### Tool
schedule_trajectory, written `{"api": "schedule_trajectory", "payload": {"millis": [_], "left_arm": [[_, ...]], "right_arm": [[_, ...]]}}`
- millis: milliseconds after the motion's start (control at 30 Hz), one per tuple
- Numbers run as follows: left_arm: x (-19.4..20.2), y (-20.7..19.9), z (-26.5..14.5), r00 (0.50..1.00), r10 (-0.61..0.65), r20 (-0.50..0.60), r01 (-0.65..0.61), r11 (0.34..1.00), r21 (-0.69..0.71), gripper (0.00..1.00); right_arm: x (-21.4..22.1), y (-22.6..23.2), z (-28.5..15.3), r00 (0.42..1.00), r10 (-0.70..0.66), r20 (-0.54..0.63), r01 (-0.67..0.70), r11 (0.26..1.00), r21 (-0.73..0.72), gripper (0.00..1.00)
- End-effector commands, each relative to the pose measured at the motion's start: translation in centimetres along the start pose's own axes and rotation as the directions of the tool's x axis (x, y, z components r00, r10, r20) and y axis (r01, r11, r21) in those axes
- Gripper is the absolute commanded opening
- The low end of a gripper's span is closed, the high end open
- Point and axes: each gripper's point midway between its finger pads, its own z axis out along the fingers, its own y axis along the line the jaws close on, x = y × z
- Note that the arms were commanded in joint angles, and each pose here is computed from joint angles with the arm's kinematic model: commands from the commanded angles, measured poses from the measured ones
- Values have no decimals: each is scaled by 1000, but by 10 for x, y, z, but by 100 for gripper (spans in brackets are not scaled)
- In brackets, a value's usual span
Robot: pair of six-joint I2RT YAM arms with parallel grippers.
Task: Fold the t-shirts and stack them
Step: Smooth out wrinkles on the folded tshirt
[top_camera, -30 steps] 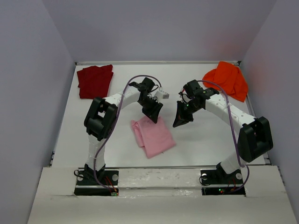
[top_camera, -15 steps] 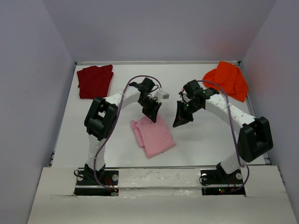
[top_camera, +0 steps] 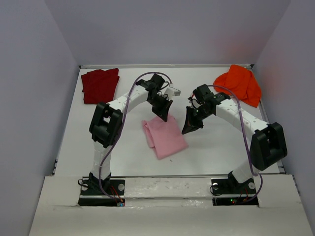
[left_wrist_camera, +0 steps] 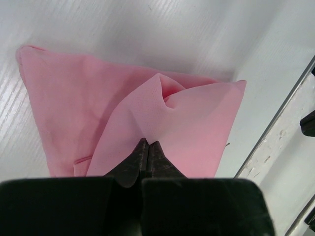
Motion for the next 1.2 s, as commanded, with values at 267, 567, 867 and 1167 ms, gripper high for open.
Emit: {"api": "schedule_trajectory", "payload": {"millis": [267,567,867,1167], "left_arm": [[7,2,-4,998,-51,-29,51,999,-5,0],[7,11,-6,997,-71,-25,71,997,-16,0],[5,19,-10,996,-87,-12,86,996,-22,0],[11,30,-9,994,-108,-25,107,993,-50,0]], "right_arm": [[-1,1,16,1000,4,-5,-4,999,-42,0],[16,-17,71,988,88,-124,-106,983,-148,0],[11,-12,89,981,100,-169,-136,966,-218,0],[10,-38,115,973,130,-188,-156,979,-131,0]]}}
